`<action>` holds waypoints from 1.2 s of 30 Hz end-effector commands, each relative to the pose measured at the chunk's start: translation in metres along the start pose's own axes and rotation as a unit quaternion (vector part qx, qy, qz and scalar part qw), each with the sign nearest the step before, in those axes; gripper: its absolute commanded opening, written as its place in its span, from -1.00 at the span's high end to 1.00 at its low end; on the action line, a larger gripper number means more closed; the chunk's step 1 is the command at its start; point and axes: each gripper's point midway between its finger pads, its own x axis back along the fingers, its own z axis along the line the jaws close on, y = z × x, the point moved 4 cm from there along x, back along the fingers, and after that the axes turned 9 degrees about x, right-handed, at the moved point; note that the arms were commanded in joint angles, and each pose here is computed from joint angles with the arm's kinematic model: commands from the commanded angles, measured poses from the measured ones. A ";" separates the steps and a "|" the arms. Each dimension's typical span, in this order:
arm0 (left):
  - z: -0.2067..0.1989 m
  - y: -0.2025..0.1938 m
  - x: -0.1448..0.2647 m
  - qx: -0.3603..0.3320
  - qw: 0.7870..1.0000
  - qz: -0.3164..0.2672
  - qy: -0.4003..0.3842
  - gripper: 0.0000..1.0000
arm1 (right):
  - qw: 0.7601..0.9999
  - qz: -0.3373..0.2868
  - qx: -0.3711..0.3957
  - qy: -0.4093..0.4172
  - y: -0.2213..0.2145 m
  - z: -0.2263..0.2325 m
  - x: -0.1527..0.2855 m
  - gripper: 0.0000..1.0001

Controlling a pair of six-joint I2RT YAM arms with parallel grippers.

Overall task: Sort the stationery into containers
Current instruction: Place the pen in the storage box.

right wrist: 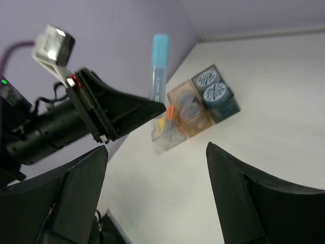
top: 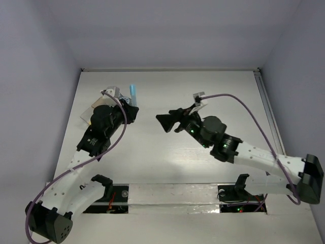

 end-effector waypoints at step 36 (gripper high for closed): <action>0.224 0.004 -0.002 0.189 0.921 -0.004 0.340 1.00 | 0.994 0.075 0.072 -0.043 -0.032 -0.079 0.048 -0.66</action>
